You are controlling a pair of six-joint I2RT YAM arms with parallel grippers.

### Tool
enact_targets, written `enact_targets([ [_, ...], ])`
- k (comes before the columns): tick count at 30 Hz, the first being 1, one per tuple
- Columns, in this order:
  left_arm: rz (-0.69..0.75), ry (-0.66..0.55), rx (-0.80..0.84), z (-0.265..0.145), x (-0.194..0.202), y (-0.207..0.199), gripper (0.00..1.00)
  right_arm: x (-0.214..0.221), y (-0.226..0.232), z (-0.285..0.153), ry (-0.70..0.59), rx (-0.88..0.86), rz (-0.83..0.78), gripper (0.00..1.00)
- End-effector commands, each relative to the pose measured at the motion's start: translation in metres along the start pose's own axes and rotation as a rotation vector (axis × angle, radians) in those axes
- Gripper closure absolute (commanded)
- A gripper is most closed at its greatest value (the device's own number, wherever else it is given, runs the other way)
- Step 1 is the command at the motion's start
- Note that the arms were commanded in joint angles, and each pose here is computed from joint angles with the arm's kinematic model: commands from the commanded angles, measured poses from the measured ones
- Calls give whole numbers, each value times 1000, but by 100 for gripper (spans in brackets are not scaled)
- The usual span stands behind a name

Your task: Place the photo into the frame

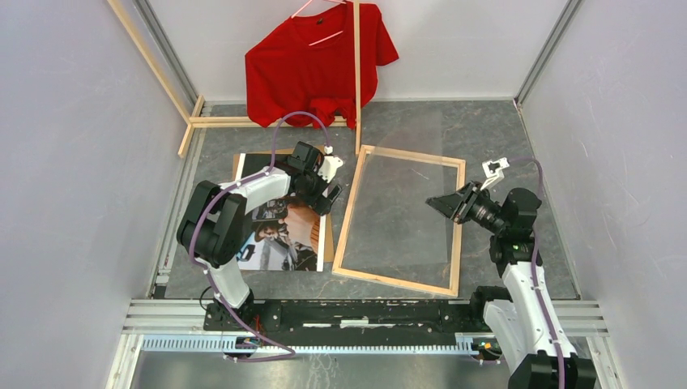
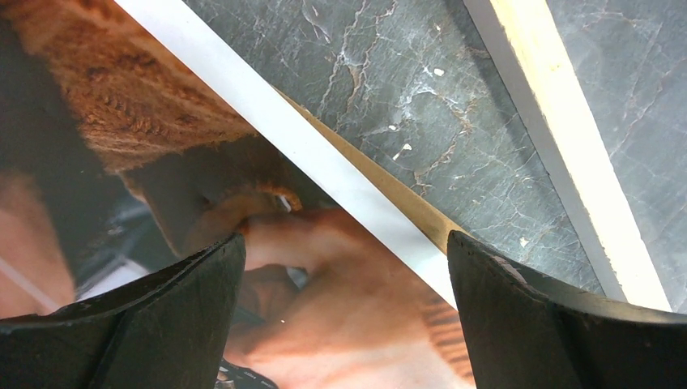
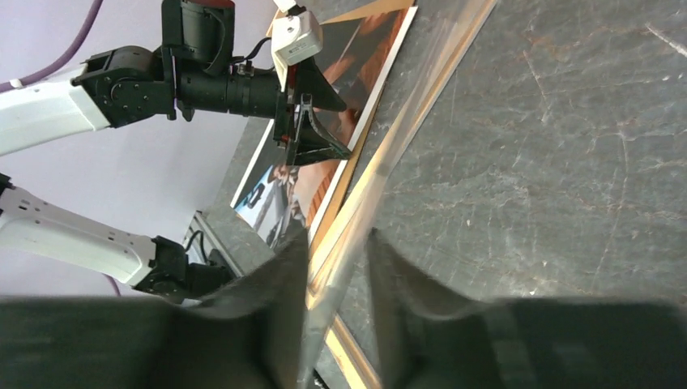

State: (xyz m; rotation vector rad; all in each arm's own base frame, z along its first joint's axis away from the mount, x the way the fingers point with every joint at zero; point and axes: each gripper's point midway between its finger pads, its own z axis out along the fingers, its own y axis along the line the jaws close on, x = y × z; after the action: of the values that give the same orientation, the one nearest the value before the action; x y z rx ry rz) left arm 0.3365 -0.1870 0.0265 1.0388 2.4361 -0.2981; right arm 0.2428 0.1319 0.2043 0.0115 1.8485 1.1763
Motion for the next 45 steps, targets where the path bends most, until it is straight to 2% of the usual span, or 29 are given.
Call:
enact_targets([
  [1,1,-12,27,3,-4,-6,0,-10,4,1,10,13,-61,54],
  [3,1,-11,27,3,-4,-6,0,-13,-1,3,26,41,-57,46],
  [5,1,-11,30,3,-3,-7,0,-16,-6,6,43,66,-53,42],
  [18,8,-2,37,6,0,-9,0,-31,-38,10,116,190,-99,40],
  [24,18,-5,33,5,-2,-9,0,-39,-39,5,83,224,-116,53],
  [31,27,-1,38,7,-1,-14,0,-35,-27,1,58,180,-121,74],
  [33,29,-1,38,7,-1,-14,0,-37,-24,0,56,177,-128,84],
  [37,31,4,37,7,0,-15,0,-45,-15,-1,43,174,-147,96],
  [39,33,5,36,7,0,-15,0,-50,-9,-1,33,159,-154,100],
  [45,32,3,40,7,-1,-16,0,-62,11,-1,-25,102,-110,100],
])
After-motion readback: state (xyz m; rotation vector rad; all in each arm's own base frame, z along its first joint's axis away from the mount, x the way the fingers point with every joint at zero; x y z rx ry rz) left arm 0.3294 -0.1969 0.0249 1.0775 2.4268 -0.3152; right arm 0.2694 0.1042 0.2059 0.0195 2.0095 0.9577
